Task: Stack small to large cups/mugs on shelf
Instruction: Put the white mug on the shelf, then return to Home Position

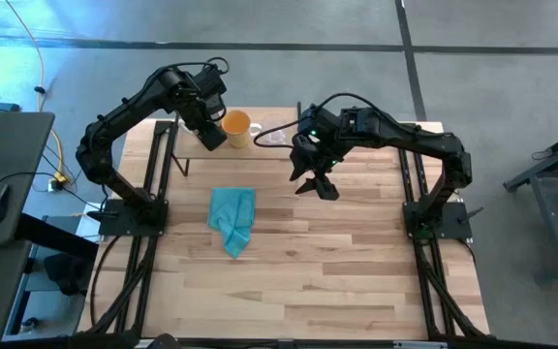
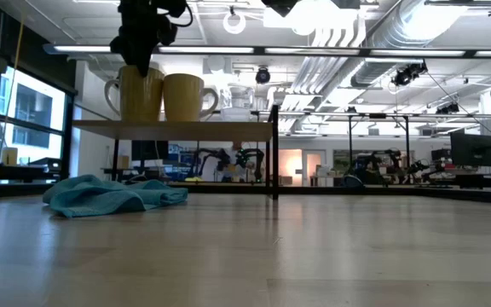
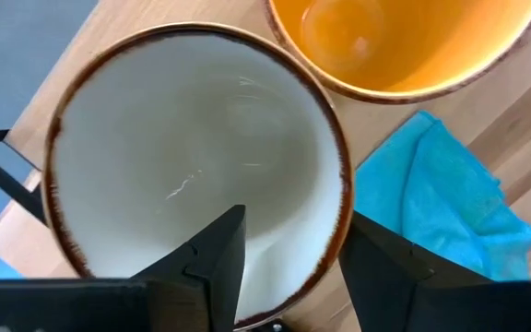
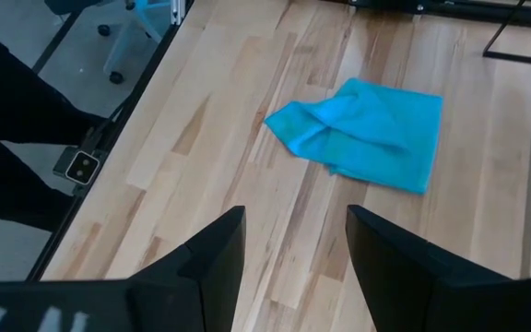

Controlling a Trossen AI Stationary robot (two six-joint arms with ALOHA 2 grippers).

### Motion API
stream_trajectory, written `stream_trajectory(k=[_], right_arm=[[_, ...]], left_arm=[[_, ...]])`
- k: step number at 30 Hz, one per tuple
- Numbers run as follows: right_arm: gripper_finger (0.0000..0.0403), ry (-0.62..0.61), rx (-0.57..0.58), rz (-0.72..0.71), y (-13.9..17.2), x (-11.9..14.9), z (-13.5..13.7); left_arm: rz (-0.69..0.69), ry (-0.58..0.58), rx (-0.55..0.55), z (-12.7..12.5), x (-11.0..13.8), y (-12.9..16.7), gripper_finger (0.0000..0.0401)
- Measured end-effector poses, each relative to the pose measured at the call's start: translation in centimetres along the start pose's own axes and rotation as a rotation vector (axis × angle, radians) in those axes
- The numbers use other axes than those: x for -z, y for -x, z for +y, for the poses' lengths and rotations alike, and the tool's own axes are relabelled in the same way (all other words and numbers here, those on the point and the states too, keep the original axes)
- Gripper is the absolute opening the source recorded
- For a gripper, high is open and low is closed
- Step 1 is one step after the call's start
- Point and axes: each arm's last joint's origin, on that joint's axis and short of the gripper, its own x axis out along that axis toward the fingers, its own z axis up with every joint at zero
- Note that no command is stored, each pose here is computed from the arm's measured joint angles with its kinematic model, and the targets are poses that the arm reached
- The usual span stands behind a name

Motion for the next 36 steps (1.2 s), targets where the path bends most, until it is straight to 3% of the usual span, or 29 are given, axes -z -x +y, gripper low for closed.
stream_trajectory(k=[9,20,36], right_arm=[[0.0181,-0.006,-0.003,0.008,0.0,0.1,0.0],[0.0181,0.009,-0.002,0.008,0.0,0.1,0.0],[0.0181,-0.002,-0.009,0.001,0.1,0.2,-0.2]], left_arm=[[0.004,0.055,-0.004,1.4,0.0,-0.1,0.0154],[0.005,0.055,0.069,1.1,0.0,-0.1,0.0154],[-0.057,0.06,0.026,1.4,1.4,1.6,0.0154]])
